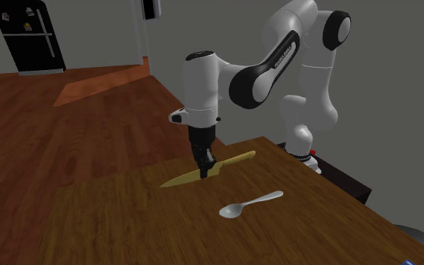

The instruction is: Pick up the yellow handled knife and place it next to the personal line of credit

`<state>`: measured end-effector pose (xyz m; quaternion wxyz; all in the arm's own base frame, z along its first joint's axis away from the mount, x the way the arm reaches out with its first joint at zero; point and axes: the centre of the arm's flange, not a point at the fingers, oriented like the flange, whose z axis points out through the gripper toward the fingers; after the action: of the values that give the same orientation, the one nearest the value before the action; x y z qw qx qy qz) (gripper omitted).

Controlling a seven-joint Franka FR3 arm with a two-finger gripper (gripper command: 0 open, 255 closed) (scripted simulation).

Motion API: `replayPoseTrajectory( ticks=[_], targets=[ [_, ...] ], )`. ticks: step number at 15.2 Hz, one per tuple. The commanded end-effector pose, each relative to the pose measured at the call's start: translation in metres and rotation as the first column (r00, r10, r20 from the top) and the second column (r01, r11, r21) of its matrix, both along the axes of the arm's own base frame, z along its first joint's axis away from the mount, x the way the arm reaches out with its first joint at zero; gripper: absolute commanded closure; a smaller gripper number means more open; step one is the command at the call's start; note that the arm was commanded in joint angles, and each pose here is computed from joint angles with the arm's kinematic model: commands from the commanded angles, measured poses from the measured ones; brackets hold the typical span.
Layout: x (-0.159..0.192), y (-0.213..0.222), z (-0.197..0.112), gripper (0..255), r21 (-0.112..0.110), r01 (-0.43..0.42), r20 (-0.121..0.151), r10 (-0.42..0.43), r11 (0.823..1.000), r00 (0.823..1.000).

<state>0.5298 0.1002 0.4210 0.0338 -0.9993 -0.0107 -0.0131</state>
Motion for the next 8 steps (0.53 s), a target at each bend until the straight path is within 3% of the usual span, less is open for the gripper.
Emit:
replayPoseTrajectory(
  ticks=[1,8],
  targets=[
    [0.0,0.0,0.0,255,0.0,0.0,0.0,0.0,1.0,1.0],
    [0.0,0.0,0.021,255,0.0,0.0,0.0,0.0,1.0,1.0]
  ],
)
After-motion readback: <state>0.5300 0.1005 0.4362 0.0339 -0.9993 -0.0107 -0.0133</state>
